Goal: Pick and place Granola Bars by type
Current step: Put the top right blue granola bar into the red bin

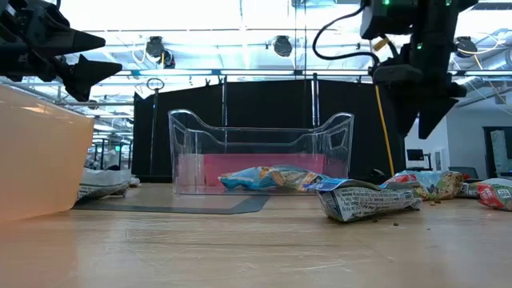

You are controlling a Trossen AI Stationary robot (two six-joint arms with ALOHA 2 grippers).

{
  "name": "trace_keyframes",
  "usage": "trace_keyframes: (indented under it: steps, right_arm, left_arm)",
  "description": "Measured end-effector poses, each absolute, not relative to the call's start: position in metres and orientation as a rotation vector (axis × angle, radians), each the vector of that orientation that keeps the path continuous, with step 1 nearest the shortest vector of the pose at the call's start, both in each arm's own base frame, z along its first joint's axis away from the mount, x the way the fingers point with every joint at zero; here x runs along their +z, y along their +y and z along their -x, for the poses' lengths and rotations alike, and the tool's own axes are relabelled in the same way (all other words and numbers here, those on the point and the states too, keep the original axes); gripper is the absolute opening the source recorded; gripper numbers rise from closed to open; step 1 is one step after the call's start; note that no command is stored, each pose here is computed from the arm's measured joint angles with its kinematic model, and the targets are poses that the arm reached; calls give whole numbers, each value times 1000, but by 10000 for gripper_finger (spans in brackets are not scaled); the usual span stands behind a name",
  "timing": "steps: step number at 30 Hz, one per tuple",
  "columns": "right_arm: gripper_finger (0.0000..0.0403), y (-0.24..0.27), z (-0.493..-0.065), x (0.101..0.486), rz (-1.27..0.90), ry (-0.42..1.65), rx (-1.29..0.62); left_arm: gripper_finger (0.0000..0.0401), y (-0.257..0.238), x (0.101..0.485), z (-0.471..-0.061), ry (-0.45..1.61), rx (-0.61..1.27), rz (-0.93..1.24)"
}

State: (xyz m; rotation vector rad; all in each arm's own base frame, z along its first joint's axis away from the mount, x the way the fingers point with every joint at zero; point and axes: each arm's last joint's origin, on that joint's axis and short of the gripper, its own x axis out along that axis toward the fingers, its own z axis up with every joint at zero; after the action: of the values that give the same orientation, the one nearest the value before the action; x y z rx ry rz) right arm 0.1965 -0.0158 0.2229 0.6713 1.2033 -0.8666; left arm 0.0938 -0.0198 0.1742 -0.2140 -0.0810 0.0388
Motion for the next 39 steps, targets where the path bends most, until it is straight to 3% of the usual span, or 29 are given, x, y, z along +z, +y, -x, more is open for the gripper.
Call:
trace_keyframes:
  steps: [39]
  right_arm:
    - [288, 3, -208, 161, -654, 1224, -969]
  left_arm:
    - [269, -20, 174, -94, -81, 38, 214]
